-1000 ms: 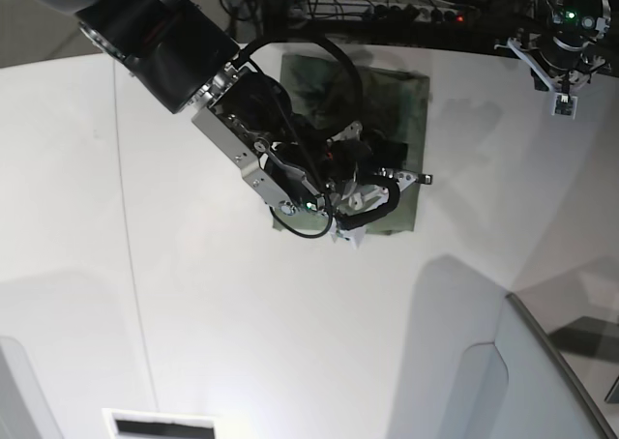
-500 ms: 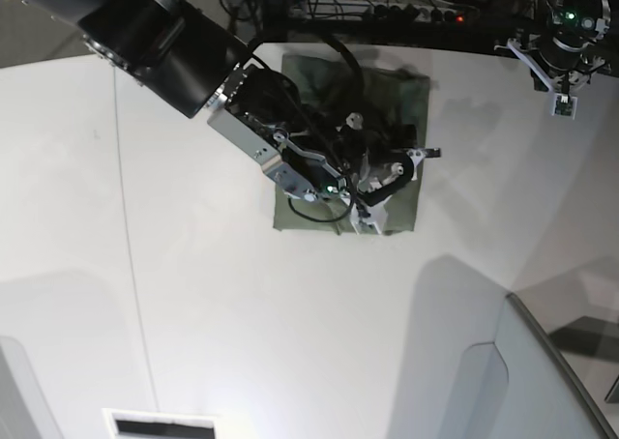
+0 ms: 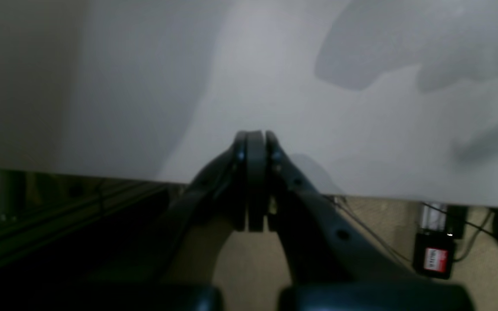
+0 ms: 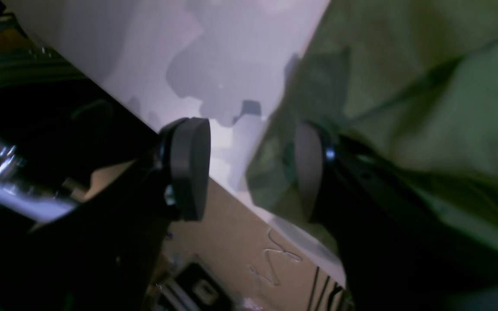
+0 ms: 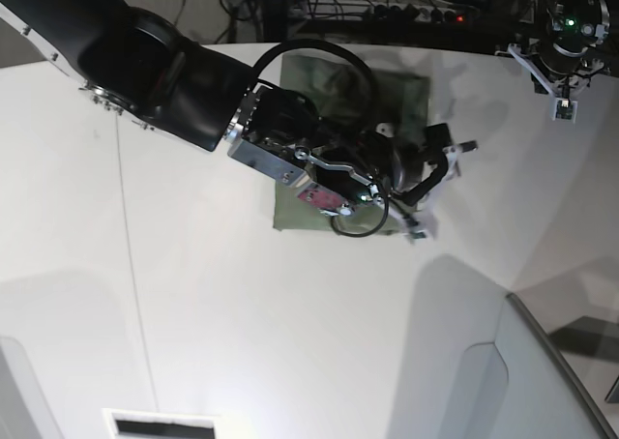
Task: Layout the t-shirt on the table in an organized manner, then fold the t-shirt properly
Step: 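Tuck and flatten the folded edge with the right gripper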
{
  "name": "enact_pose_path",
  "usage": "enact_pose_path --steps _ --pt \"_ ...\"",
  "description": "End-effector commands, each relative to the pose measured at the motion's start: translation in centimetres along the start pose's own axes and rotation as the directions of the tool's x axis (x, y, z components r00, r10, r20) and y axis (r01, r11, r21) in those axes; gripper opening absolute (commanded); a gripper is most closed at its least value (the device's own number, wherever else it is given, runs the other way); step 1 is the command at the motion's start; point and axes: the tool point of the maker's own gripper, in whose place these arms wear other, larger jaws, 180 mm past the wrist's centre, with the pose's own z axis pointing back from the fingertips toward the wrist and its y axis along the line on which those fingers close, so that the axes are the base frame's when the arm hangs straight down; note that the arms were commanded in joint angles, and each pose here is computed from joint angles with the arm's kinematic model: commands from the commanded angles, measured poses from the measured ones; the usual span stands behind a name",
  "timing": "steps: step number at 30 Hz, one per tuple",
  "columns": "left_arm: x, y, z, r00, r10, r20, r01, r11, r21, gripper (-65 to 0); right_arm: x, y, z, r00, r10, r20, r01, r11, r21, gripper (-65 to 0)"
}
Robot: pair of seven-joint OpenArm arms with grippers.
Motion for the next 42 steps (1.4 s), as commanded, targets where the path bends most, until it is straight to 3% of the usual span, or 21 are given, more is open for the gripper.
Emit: enact_pose_path --steps 1,3,5,7,9,14,19,29,33,42 --pt "0.7 1.0 0.2 1.0 -0.008 0.023 0.007 1.0 0.024 -65.0 2.4 3.5 1.1 0.996 0.068 0.056 -0.072 0.994 0.082 -35.1" --pt "0.7 1.0 0.1 1.0 -0.007 0.022 0.006 1.0 0.025 -65.0 3.7 4.8 2.4 0.99 0.107 0.087 -0.116 0.988 0.099 -35.1" --pt "0.8 1.1 0.1 1.0 -0.008 0.024 0.007 1.0 0.026 -65.0 4.4 3.6 3.9 0.995 0.08 0.065 -0.084 0.995 0.051 -37.7" --pt "0.9 1.2 0.1 1.0 -0.009 0.027 0.008 1.0 0.028 -65.0 5.4 0.4 6.0 0.994 -0.068 0.086 0.069 0.998 -0.012 -50.6" --pt "0.9 1.2 0.1 1.0 -0.01 0.027 0.009 1.0 0.028 -65.0 4.9 -2.2 7.4 0.975 -0.205 0.091 0.209 0.977 -0.036 -65.0" --pt "0.7 1.5 0.2 1.0 -0.003 0.025 0.002 0.999 0.035 -65.0 2.4 -6.2 9.5 0.936 -0.34 0.087 0.344 0.938 -0.042 -65.0" --pt "0.8 3.5 0.6 0.999 0.028 0.034 -0.031 0.996 0.086 -65.0 0.3 -10.5 10.2 0.921 -0.367 0.129 0.383 0.913 -0.141 -65.0" --pt "0.5 4.4 0.8 0.999 0.037 0.031 -0.04 0.994 0.106 -65.0 -1.5 -13.7 8.2 0.916 -0.383 0.121 0.401 0.876 -0.266 -65.0" --pt "0.5 4.4 0.9 0.999 0.036 0.03 -0.039 0.994 0.106 -65.0 -0.6 -14.9 8.1 0.912 -0.373 0.174 0.409 0.866 -0.288 -65.0" --pt "0.5 4.4 0.9 0.999 0.036 0.032 -0.039 0.994 0.106 -65.0 1.0 -12.0 4.7 0.958 -0.248 0.146 0.28 0.921 -0.27 -65.0"
